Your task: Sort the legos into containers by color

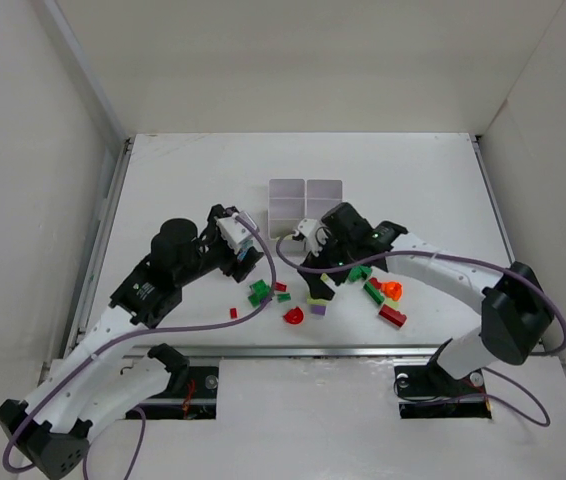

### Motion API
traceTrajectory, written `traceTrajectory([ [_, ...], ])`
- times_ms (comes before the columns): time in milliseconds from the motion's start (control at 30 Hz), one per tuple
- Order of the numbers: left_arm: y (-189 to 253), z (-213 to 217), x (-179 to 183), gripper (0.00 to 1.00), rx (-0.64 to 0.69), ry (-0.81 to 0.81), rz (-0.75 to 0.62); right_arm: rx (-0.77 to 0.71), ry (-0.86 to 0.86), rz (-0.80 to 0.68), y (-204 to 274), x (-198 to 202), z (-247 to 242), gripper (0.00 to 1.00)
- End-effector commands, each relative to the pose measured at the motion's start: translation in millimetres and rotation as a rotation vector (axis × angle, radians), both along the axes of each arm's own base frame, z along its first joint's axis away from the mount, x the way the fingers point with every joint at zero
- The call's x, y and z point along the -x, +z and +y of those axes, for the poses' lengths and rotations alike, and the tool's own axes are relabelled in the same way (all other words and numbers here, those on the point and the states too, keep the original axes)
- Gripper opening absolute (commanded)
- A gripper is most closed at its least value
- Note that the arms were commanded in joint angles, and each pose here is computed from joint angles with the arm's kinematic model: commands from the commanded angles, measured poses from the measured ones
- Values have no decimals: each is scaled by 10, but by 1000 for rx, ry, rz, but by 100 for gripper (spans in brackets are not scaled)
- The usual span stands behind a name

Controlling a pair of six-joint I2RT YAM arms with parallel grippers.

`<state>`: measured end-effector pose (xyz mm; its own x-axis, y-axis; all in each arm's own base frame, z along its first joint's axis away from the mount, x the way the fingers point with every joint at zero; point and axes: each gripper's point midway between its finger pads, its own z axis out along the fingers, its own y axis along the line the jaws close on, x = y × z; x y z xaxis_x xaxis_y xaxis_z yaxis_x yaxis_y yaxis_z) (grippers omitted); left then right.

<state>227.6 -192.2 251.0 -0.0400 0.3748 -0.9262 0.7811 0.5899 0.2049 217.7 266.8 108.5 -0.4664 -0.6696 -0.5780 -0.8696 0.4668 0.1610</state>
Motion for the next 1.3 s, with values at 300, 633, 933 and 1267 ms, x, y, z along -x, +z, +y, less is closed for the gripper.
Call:
traceTrajectory([
  [300, 212, 61, 1, 71, 73, 62, -55, 161, 85, 3, -193, 105, 97, 81],
  [633, 206, 75, -42, 71, 74, 86, -53, 227, 73, 25, -398, 81, 141, 64],
  [933, 159, 85, -57, 71, 60, 96, -40, 149, 93, 49, -320, 135, 278, 2],
  [1267, 39, -57, -2, 85, -35, -40, -50, -71, -112, -34, 598, -217, 235, 0],
])
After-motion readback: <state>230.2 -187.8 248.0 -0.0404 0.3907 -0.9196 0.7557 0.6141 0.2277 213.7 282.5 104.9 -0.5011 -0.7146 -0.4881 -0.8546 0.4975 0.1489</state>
